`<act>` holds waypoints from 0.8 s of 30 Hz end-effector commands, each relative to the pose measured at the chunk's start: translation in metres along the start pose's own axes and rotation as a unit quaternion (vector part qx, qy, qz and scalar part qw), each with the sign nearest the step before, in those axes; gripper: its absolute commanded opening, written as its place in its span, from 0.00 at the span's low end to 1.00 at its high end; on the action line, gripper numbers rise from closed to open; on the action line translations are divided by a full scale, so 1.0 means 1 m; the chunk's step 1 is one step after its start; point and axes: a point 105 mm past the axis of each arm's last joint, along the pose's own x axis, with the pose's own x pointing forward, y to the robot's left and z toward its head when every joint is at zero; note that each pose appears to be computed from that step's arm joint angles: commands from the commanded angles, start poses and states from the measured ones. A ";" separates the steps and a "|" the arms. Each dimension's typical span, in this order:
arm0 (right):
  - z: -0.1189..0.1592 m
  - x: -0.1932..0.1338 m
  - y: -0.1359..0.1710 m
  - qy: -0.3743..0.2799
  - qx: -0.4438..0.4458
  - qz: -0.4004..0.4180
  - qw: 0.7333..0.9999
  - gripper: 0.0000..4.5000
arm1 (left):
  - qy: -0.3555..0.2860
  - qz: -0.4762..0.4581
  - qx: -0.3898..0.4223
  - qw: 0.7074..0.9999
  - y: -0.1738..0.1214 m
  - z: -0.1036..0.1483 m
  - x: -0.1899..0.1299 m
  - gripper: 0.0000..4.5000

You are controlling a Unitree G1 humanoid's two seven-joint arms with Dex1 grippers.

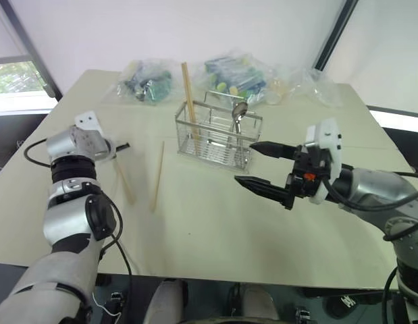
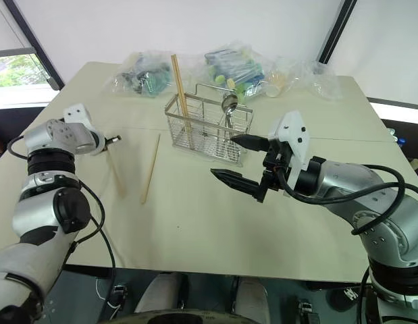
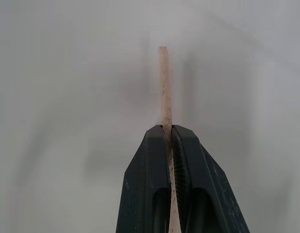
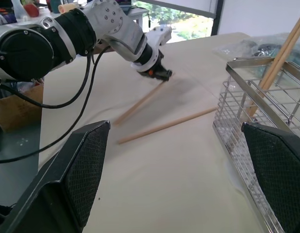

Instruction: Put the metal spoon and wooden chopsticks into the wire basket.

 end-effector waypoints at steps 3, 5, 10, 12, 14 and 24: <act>0.011 -0.004 0.004 -0.008 -0.033 -0.006 0.999 1.00 | -0.311 -0.108 -0.070 0.942 -0.032 0.132 -0.068 0.01; 0.015 -0.008 0.001 -0.012 -0.029 -0.013 0.999 1.00 | -0.385 -0.171 -0.083 0.903 -0.052 0.158 -0.099 0.01; 0.011 -0.013 0.001 -0.009 -0.022 -0.034 0.999 1.00 | -0.482 -0.304 -0.092 0.817 -0.093 0.190 -0.162 0.01; 0.009 -0.014 0.003 -0.009 -0.019 -0.041 0.999 1.00 | -0.480 -0.345 -0.094 0.801 -0.109 0.189 -0.172 0.01; 0.007 -0.015 0.005 -0.011 -0.015 -0.051 0.999 1.00 | -0.473 -0.387 -0.076 0.788 -0.130 0.181 -0.179 0.01; 0.005 -0.017 0.004 -0.017 -0.006 -0.082 0.996 1.00 | -0.436 -0.463 0.036 0.771 -0.189 0.128 -0.178 0.01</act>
